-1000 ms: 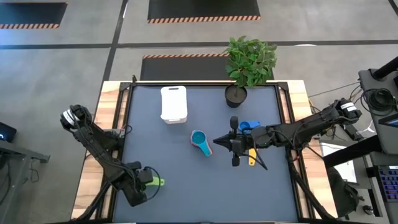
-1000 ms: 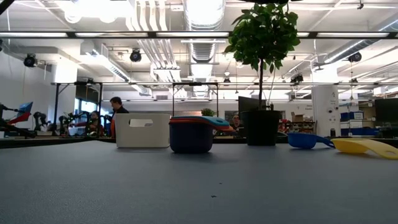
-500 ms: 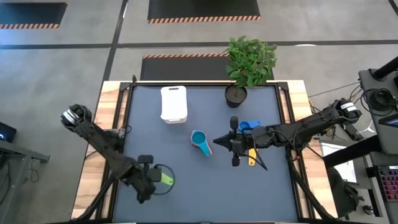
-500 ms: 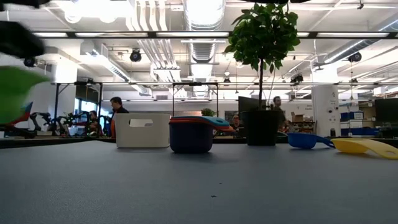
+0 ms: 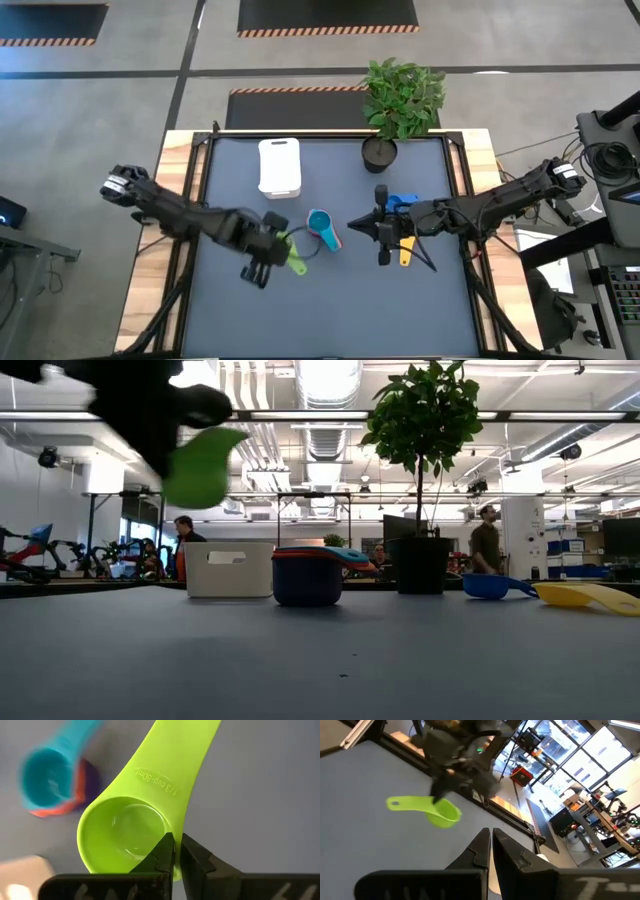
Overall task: Nest measuring cups in basket
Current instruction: Stack the green measuring cup on top of the light blue measuring cup
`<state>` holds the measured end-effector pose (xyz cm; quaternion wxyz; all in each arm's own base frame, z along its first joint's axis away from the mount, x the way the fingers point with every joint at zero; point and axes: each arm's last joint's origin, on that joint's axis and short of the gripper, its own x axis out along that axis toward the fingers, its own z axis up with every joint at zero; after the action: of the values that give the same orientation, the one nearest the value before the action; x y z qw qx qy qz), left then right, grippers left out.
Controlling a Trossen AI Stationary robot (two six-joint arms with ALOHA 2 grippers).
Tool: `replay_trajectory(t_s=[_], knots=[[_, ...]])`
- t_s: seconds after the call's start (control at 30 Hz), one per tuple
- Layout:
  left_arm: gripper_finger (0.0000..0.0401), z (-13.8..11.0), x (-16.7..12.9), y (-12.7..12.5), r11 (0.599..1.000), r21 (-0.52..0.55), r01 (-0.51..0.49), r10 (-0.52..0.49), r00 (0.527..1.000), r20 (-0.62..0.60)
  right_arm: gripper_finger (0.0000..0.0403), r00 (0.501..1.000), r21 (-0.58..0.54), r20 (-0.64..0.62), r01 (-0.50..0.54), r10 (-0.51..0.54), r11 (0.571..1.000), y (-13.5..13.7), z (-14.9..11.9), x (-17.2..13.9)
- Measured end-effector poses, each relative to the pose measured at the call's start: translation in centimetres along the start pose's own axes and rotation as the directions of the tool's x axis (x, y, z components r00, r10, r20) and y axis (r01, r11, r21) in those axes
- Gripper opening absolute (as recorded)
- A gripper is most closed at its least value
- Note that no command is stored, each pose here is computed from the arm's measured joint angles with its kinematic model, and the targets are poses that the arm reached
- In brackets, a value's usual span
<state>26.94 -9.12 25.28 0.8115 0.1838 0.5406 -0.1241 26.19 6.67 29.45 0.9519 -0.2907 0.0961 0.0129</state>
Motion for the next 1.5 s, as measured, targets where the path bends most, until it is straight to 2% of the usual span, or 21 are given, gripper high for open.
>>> replay_trajectory(t_s=[0.27, 0.53, 0.63, 0.8, 1.0, 1.27, 1.5], knots=[[0.0000, 0.1, 0.1, 5.7, 0.989, 0.097, -0.109, 0.101, 0.991, 0.087, 0.0009, 0.999, 0.007, -0.030, -0.012, 0.012, 1.000, 0.1, -0.2, -0.2], [0.0000, -0.2, 0.4, 8.7, 0.972, 0.129, -0.196, 0.174, 0.972, 0.159, 0.0009, 0.999, 0.025, -0.038, -0.014, 0.015, 1.000, -0.1, -0.2, -0.7], [0.0000, 0.3, 0.7, 9.2, 0.964, 0.137, -0.228, 0.198, 0.959, 0.205, 0.0009, 0.999, 0.023, -0.044, -0.018, 0.019, 1.000, -0.1, -0.2, -0.7], [0.0000, 0.9, 3.2, 9.4, 0.966, 0.183, -0.184, 0.157, 0.976, 0.151, 0.0009, 0.999, 0.021, -0.044, -0.018, 0.019, 1.000, -0.1, -0.2, -0.7], [0.0000, 1.9, 4.9, 9.9, 0.968, 0.189, -0.166, 0.147, 0.983, 0.108, 0.0009, 0.999, 0.021, -0.044, -0.018, 0.019, 1.000, -0.1, -0.2, -0.7], [0.0001, 2.1, 5.9, 9.9, 0.976, 0.182, -0.122, 0.111, 0.991, 0.069, 0.0009, 0.998, 0.018, -0.062, -0.028, 0.029, 0.999, 0.0, -0.4, -0.7], [0.0024, 2.0, 6.1, 9.8, 0.982, 0.154, -0.111, 0.102, 0.993, 0.065, 0.0009, 0.998, 0.022, -0.061, -0.027, 0.029, 0.999, 0.0, -0.4, -0.7]])
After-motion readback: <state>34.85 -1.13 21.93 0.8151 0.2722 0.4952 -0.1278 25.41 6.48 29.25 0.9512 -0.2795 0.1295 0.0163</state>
